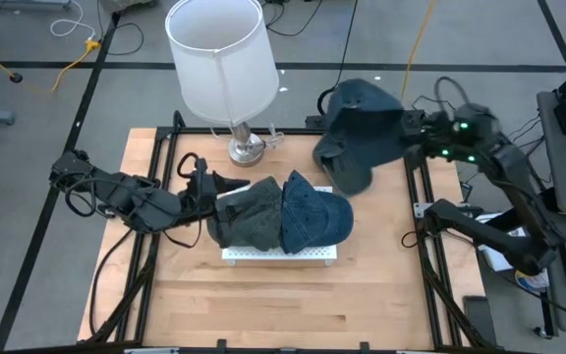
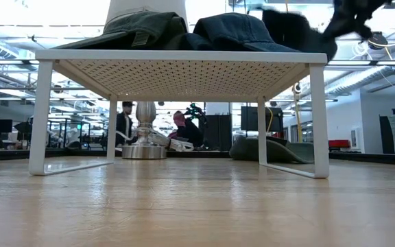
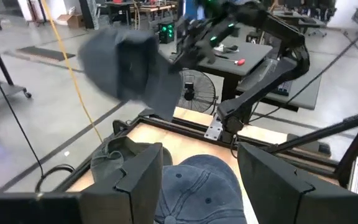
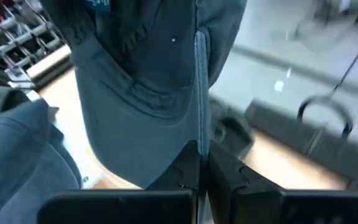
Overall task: Pick & Place hat
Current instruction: Stack the blue cap on top of the other blue cap on the shelf
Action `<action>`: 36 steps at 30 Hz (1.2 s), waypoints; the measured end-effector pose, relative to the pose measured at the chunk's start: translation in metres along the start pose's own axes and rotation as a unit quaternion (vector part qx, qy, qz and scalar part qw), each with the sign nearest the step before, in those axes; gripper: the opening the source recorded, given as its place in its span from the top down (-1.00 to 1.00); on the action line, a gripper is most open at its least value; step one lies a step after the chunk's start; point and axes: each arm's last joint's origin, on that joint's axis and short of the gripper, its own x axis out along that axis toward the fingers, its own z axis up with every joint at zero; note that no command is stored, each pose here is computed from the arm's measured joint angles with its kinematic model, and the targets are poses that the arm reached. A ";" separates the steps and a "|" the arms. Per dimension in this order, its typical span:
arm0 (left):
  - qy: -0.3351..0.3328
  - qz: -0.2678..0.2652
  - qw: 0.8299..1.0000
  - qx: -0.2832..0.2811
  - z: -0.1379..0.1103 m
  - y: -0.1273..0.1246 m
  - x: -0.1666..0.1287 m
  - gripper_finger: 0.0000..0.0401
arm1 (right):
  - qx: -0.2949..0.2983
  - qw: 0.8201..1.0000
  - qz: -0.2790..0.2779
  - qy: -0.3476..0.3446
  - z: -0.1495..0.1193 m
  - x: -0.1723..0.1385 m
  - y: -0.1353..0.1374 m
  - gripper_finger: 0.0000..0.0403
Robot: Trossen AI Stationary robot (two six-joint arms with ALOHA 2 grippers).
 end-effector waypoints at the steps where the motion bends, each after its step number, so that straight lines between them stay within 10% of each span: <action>1: 0.000 0.002 1.000 -0.011 0.000 0.001 0.001 -0.07 | -0.015 1.000 0.000 -0.014 0.004 -0.008 0.003 1.00; 13: 0.005 -0.007 0.987 -0.160 0.004 0.012 0.012 -0.07 | -0.153 0.969 -0.094 -0.169 0.029 -0.085 0.021 1.00; 29: -0.002 -0.029 0.981 -0.194 0.009 0.014 0.016 -0.07 | -0.312 0.863 -0.142 -0.371 0.069 -0.110 0.033 1.00; 36: -0.013 -0.034 0.981 -0.193 0.011 0.013 0.016 -0.07 | -0.345 0.835 -0.009 -0.429 0.094 -0.093 0.041 1.00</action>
